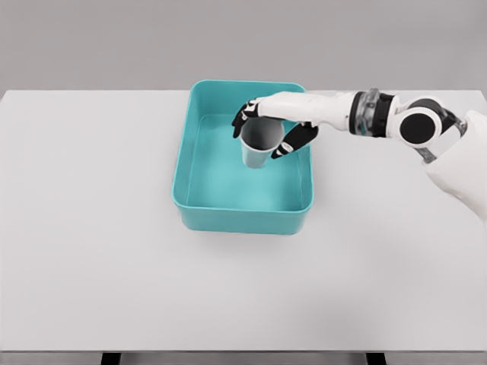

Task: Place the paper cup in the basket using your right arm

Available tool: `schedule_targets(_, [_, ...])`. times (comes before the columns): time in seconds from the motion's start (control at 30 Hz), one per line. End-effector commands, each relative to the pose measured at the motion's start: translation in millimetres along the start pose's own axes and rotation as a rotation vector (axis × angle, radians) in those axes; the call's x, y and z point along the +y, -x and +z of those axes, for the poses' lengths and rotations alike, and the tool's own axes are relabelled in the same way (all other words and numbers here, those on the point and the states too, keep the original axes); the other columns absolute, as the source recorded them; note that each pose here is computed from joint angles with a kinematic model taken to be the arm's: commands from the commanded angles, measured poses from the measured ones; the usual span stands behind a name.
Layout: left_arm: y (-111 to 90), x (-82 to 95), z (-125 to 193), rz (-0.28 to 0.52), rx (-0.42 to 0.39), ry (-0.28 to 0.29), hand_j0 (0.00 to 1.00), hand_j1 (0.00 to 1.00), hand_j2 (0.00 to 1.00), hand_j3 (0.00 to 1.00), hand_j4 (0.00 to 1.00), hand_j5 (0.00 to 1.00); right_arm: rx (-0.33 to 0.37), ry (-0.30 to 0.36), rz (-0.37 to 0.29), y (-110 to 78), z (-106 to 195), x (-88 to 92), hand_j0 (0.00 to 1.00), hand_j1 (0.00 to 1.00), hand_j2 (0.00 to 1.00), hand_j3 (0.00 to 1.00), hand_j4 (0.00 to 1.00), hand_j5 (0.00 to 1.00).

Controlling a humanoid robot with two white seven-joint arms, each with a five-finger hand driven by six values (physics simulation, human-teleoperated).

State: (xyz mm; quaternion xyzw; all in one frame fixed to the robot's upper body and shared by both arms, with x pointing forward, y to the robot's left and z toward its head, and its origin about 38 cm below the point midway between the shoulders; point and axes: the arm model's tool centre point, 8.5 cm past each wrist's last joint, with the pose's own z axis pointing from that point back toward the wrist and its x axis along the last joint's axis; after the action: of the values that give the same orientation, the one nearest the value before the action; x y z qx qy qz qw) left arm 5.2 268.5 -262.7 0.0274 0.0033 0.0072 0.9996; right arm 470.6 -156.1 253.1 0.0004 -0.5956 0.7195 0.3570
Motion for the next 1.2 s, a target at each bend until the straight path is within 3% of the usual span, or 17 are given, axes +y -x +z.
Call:
schedule_targets(0.0, [-0.1,0.0,0.0,0.000,-0.001,0.000,1.00,1.00,1.00,1.00,1.00,1.00,-0.002,-0.012,-0.019,1.6,-7.4,5.7,0.64,0.64,0.64,0.64,0.64,0.64])
schedule_targets(0.57, [0.1,0.0,0.0,0.000,0.000,0.000,1.00,1.00,1.00,1.00,1.00,1.00,0.009,-0.050,-0.045,7.8,-30.5,21.6,0.65,0.65,0.65,0.65,0.65,0.65])
schedule_targets(0.67, [0.1,0.0,0.0,0.000,0.000,0.000,1.00,1.00,1.00,1.00,1.00,1.00,0.007,-0.055,-0.044,7.2,-31.2,23.0,0.71,0.71,0.71,0.71,0.71,0.71])
schedule_targets(0.73, [0.1,0.0,0.0,0.000,0.000,0.000,1.00,1.00,1.00,1.00,1.00,1.00,0.009,-0.055,-0.046,7.5,-31.3,23.7,0.86,0.86,0.86,0.86,0.86,0.86])
schedule_targets(0.83, [0.1,0.0,0.0,0.000,0.000,0.000,1.00,1.00,1.00,1.00,1.00,1.00,0.007,-0.055,-0.046,7.0,-31.4,23.6,0.92,0.92,0.92,0.92,0.92,0.92])
schedule_targets(1.17, [0.1,0.0,0.0,0.000,0.000,0.000,1.00,1.00,1.00,1.00,1.00,1.00,0.002,-0.053,-0.038,4.5,-31.1,21.8,0.92,0.92,0.92,0.92,0.92,0.92])
